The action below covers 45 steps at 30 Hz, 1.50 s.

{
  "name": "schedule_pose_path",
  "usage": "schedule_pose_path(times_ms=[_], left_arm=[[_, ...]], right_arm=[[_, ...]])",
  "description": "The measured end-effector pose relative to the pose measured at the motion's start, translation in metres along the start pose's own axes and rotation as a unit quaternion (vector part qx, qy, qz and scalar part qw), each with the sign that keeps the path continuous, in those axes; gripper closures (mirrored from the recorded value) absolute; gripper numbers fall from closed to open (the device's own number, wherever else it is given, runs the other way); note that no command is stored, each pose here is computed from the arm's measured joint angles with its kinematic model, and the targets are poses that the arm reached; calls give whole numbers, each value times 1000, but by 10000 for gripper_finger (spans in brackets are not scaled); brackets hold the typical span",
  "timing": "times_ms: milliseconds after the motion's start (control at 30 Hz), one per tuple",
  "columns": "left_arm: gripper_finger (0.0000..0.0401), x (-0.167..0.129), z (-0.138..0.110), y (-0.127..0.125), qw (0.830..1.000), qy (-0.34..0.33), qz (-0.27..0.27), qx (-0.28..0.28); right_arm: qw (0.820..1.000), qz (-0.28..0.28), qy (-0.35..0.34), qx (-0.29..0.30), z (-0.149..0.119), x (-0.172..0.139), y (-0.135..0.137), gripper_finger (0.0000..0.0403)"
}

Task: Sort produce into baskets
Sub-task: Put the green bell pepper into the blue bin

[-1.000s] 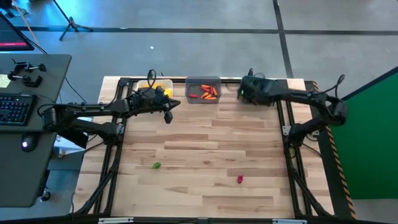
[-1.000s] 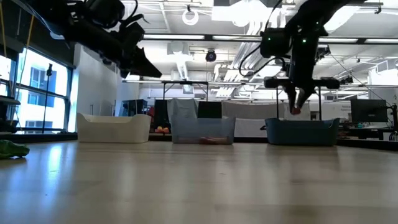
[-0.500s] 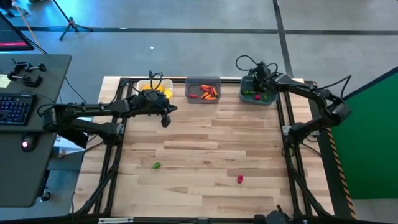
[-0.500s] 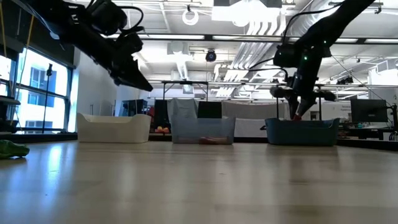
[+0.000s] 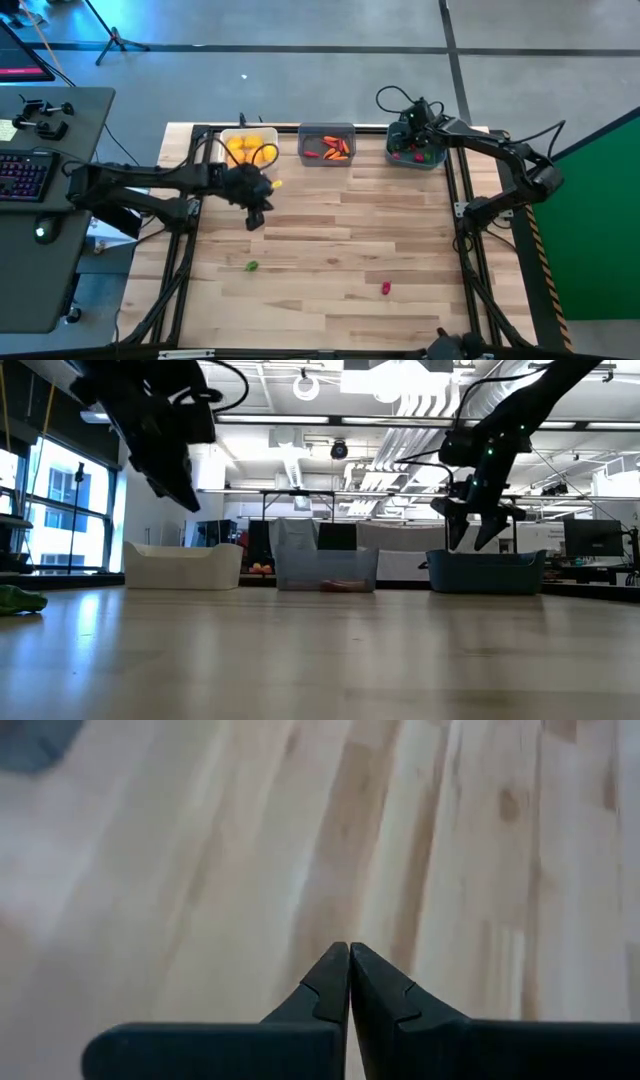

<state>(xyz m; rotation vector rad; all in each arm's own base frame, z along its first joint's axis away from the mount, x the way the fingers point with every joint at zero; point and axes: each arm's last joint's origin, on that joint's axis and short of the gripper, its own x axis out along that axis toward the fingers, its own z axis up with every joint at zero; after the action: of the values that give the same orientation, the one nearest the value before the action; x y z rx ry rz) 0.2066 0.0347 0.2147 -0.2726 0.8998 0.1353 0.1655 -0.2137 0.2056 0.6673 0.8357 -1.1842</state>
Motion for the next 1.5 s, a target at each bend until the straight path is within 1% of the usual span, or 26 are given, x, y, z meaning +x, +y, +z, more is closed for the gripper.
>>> schedule_pose_path(times_ms=[133,200,300,400,500,600,733,800,867,1000,1133,1200,1267,1367,1433,1500], left_arm=[[397,-9,0,-18,999,43,-3,-20],[387,-12,-4,-28,997,70,-7,-44],[360,-13,-12,-44,991,96,-14,-90],[324,-12,-20,-62,985,114,-27,-126],[286,-10,-29,-79,978,139,-34,-150],[257,-5,-39,-93,972,166,-15,-166],[236,9,-51,-106,967,180,31,-177],[233,18,-56,-110,962,191,53,-185],[231,27,-61,-114,956,210,65,-192],[231,43,-70,-126,943,257,42,-209],[231,53,-78,-136,937,287,20,-200],[231,55,-81,-136,935,294,32,-196],[233,55,-85,-134,931,298,58,-201],[248,57,-87,-134,926,299,77,-216],[266,59,-86,-135,927,292,70,-223],[289,61,-85,-137,932,283,60,-219]], right_arm=[[999,4,-10,-45,5,-3,1,135],[998,4,-3,-65,3,-3,2,135],[997,4,9,-77,0,-3,2,135],[997,8,20,-79,-2,-4,3,135],[994,12,17,-106,-2,-4,5,135],[993,17,12,-117,-1,-5,5,135],[992,27,-3,-124,2,-5,7,135],[992,28,-6,-126,2,-5,7,135],[992,28,-7,-126,3,-5,7,135],[992,29,-12,-125,4,-5,7,135],[992,27,-23,-123,5,-5,8,135],[992,24,-31,-121,7,-6,8,135],[992,22,-33,-121,7,-6,8,135],[993,22,-29,-115,6,-8,7,135],[993,23,-32,-112,7,-9,7,135],[992,24,-34,-120,7,-9,7,135]])
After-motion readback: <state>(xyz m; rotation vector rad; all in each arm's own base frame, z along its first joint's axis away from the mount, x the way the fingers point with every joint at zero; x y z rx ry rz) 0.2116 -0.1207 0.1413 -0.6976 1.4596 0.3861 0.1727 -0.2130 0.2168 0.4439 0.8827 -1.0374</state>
